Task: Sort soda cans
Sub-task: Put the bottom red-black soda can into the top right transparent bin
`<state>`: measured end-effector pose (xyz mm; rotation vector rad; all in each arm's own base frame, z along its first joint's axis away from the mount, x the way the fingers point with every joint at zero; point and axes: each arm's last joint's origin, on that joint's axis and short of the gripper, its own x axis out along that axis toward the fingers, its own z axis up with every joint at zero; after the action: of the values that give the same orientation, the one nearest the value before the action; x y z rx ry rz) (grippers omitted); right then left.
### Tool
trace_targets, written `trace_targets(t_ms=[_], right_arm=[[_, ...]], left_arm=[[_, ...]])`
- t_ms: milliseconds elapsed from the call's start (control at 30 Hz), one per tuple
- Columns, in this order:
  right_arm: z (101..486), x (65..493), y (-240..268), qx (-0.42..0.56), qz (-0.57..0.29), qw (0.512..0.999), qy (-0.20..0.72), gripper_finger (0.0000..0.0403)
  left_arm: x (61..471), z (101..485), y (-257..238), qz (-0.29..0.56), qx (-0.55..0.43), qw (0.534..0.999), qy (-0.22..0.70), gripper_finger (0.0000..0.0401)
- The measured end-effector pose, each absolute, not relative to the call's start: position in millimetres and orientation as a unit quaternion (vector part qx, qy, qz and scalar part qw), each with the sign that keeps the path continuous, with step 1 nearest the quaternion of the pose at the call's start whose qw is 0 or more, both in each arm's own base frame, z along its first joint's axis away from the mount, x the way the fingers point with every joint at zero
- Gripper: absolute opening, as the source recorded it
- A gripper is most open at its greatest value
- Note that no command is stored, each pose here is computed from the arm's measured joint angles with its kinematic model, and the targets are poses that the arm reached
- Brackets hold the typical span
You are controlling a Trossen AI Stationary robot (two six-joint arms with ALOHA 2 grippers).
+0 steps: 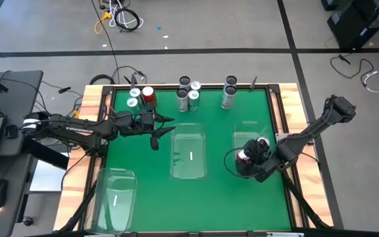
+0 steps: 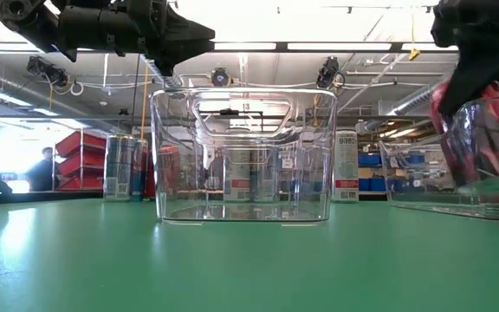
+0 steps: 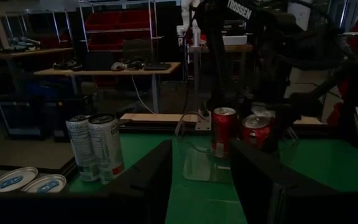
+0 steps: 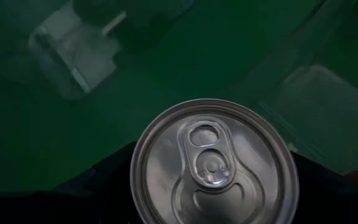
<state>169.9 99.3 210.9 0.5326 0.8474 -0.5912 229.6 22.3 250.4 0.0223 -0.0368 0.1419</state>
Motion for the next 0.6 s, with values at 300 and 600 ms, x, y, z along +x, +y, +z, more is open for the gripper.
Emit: trace_targets(t_ms=[300,600], right_arm=[[201.6,166.2,100.0,0.251,-0.272,0.831,0.415,0.0291],[202.3,168.2,102.2,0.260,-0.253,0.832,0.420,0.0368]], left_arm=[[229.6,250.2,22.3,0.071,0.011,0.997,-0.018,0.0161],[229.7,248.8,22.3,0.071,0.011,0.997,-0.010,0.0161]])
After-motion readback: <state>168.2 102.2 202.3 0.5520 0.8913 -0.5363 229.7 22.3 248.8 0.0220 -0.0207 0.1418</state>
